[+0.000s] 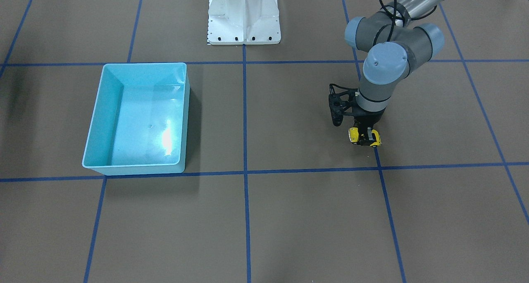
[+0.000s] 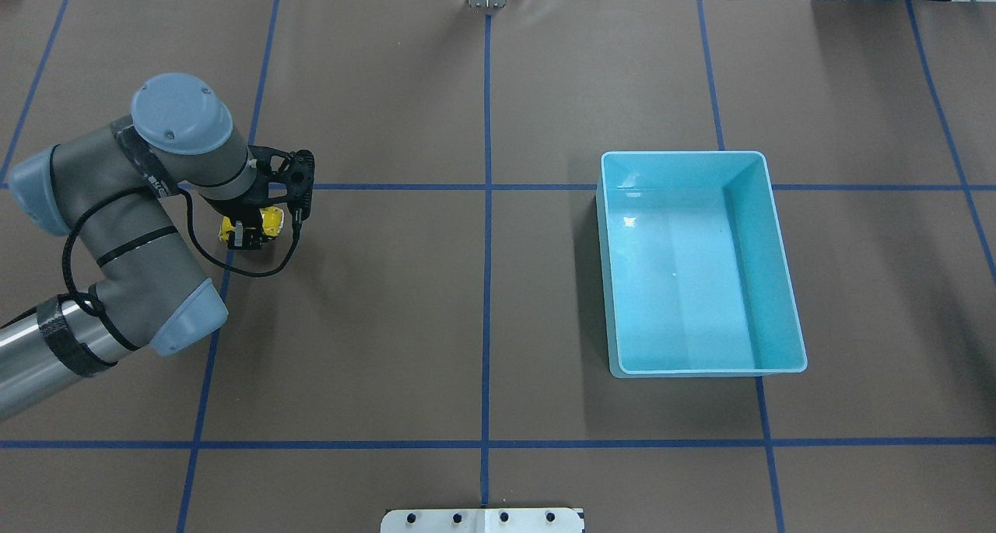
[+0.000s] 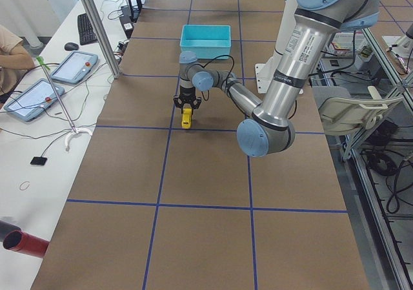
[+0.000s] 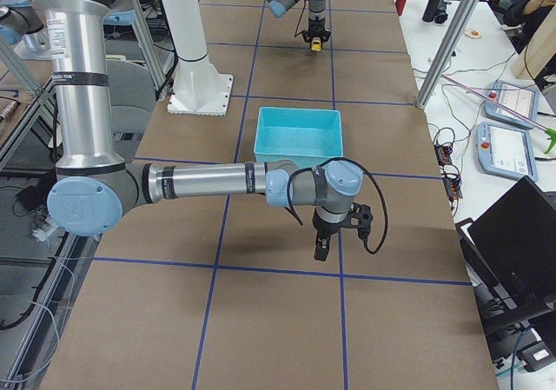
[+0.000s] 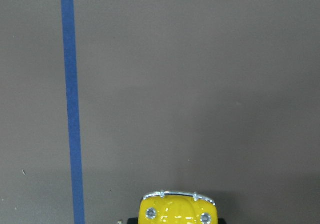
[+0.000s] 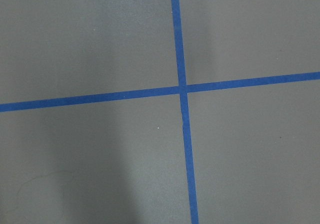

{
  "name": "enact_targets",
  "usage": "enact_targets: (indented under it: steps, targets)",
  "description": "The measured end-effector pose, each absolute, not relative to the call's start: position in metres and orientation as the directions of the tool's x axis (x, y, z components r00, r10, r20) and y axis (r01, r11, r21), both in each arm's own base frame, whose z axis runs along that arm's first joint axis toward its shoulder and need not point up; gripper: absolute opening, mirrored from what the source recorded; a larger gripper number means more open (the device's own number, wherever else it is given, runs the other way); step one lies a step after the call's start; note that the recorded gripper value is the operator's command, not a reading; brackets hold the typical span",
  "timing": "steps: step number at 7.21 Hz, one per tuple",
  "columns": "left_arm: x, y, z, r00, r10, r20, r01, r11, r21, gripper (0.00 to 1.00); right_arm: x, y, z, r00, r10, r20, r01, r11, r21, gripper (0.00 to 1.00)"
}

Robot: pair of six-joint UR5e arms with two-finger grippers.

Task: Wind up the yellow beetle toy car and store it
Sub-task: 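Pull the car backward along the table with the left gripper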

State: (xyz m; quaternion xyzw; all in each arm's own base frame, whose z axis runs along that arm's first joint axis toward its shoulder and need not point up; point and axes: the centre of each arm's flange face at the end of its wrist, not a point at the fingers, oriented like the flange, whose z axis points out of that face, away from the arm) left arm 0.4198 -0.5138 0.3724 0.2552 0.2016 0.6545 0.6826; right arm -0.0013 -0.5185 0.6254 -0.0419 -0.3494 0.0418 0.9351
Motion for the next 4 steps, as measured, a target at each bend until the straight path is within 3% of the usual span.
enact_targets:
  steps: [4]
  targets:
    - [0.4244, -0.5139, 0.3809, 0.031, 0.998, 0.058, -0.772, -0.013, 0.635, 0.02, -0.0012, -0.5186, 0.6254, 0.752, 0.107, 0.65, -0.049, 0.993, -0.107, 1.0]
